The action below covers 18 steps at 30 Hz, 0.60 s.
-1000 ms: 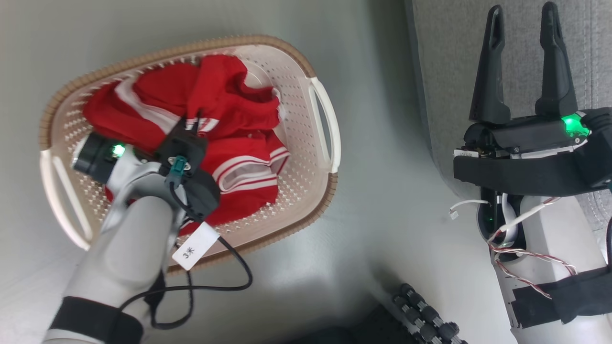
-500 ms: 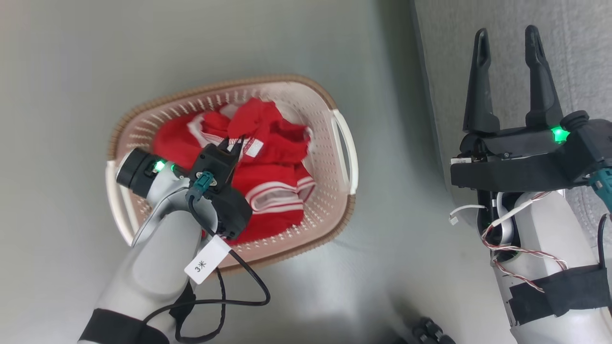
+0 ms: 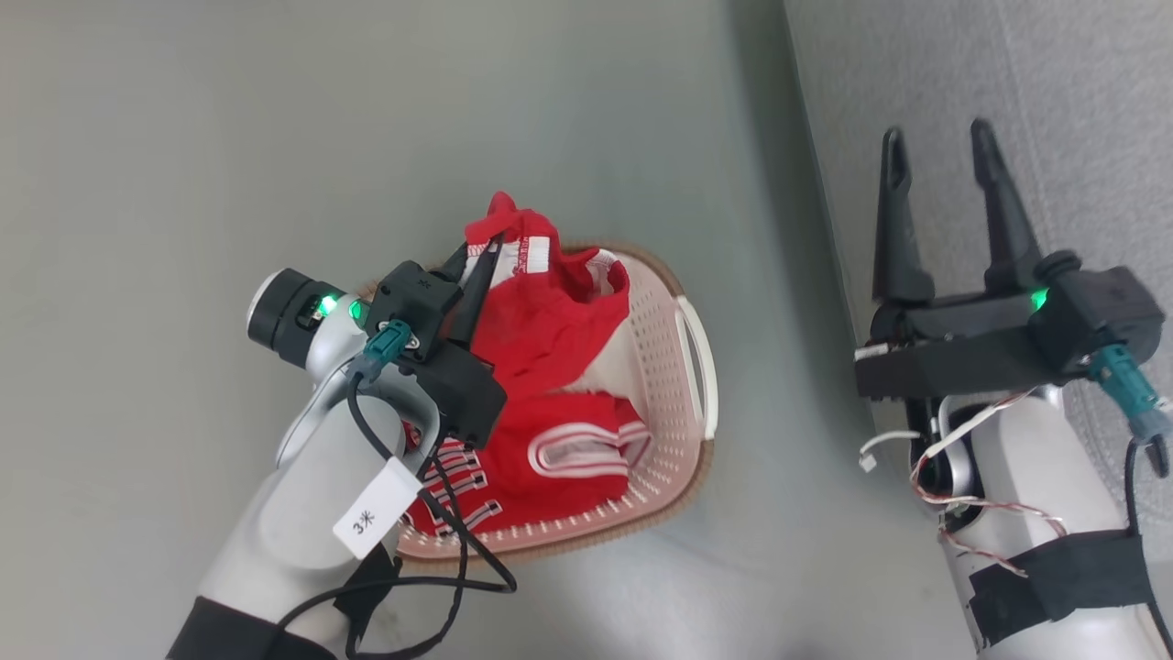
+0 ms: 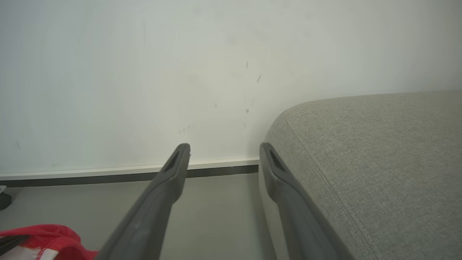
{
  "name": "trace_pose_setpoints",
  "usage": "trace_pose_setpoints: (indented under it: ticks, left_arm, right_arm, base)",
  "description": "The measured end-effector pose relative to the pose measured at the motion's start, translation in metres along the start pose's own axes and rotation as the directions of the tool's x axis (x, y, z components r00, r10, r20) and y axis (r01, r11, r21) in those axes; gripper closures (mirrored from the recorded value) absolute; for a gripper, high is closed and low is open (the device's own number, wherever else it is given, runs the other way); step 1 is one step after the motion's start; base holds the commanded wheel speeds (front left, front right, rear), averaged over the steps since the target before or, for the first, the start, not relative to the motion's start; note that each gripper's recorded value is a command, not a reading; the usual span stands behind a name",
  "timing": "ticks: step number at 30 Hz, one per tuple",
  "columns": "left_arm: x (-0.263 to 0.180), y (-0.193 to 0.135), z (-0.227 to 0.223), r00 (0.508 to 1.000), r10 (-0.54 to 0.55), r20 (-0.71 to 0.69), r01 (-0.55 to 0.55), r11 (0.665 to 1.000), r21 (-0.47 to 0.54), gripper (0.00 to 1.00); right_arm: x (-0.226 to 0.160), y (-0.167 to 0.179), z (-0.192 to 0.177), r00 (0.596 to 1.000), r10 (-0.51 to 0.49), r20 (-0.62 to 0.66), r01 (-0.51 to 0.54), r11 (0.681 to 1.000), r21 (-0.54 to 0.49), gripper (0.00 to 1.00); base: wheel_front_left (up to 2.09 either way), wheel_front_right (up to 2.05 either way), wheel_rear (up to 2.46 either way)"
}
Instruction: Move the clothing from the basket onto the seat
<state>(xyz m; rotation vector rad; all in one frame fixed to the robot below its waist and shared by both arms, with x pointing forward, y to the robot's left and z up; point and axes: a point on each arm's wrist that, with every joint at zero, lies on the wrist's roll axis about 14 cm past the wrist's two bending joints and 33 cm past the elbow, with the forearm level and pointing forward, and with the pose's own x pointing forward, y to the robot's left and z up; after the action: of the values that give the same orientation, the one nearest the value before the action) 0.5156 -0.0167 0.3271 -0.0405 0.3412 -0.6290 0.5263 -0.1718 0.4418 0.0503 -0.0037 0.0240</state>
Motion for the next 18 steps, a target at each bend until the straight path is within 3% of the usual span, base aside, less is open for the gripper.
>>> trace_pose_setpoints:
  ticks: [18]
  left_arm:
    - [-0.061,-0.003,0.122,0.968,0.04,0.246,-0.065,0.993,0.094,1.0]
  right_arm:
    - [-0.042,0.029,0.056,0.995,0.081,0.063,-0.083,0.996,0.025,0.0]
  base:
    - [0.0,0.0,0.0]
